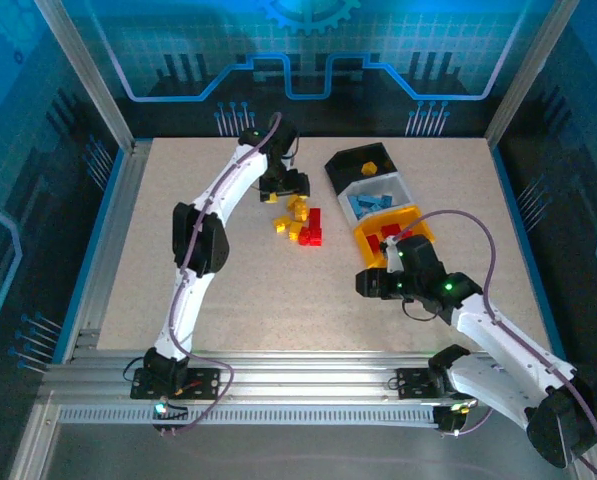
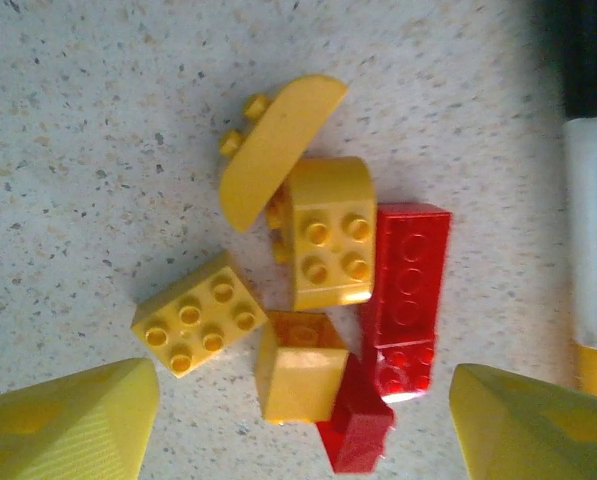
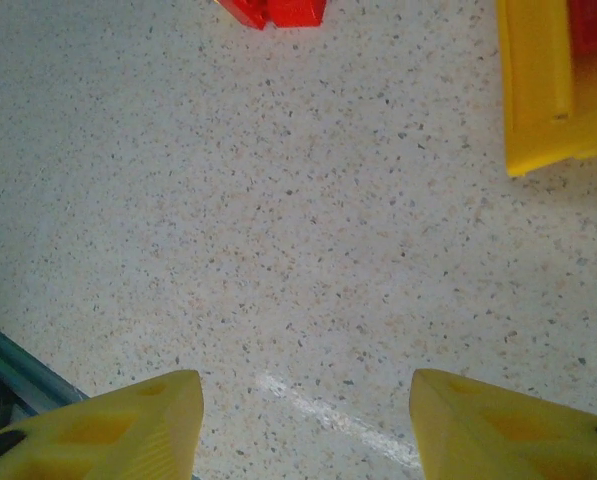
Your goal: Sort the legos into containers by color
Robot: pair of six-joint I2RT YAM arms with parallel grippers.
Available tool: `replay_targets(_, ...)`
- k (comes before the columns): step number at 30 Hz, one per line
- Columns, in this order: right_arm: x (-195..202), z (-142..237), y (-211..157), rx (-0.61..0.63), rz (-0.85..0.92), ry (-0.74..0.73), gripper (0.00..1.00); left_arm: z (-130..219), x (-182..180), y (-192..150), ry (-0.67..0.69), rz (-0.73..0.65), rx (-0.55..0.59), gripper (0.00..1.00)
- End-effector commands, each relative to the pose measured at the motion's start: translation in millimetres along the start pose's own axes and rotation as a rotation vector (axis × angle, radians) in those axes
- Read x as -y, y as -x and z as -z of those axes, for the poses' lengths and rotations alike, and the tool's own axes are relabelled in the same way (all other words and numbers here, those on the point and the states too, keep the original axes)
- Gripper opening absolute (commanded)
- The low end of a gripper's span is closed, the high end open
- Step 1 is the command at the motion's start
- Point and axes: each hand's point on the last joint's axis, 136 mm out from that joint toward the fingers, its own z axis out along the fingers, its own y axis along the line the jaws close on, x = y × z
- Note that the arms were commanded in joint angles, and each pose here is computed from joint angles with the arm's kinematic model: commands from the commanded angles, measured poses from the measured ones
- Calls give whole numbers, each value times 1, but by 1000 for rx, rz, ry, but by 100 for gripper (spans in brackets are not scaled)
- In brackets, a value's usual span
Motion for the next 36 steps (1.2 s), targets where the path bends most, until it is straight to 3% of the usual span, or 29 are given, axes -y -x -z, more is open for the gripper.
replay_targets(1, -7, 7, 10, 32, 21, -2, 58, -9, -4, 0, 20, -25, -17, 74)
replay_targets(19, -11, 4, 16, 9, 18, -9, 58, -54, 24, 9, -52, 14, -6, 66)
replay_targets(36, -9, -1, 19, -10, 35, -15, 58, -88, 8, 2, 5, 60, -59, 54)
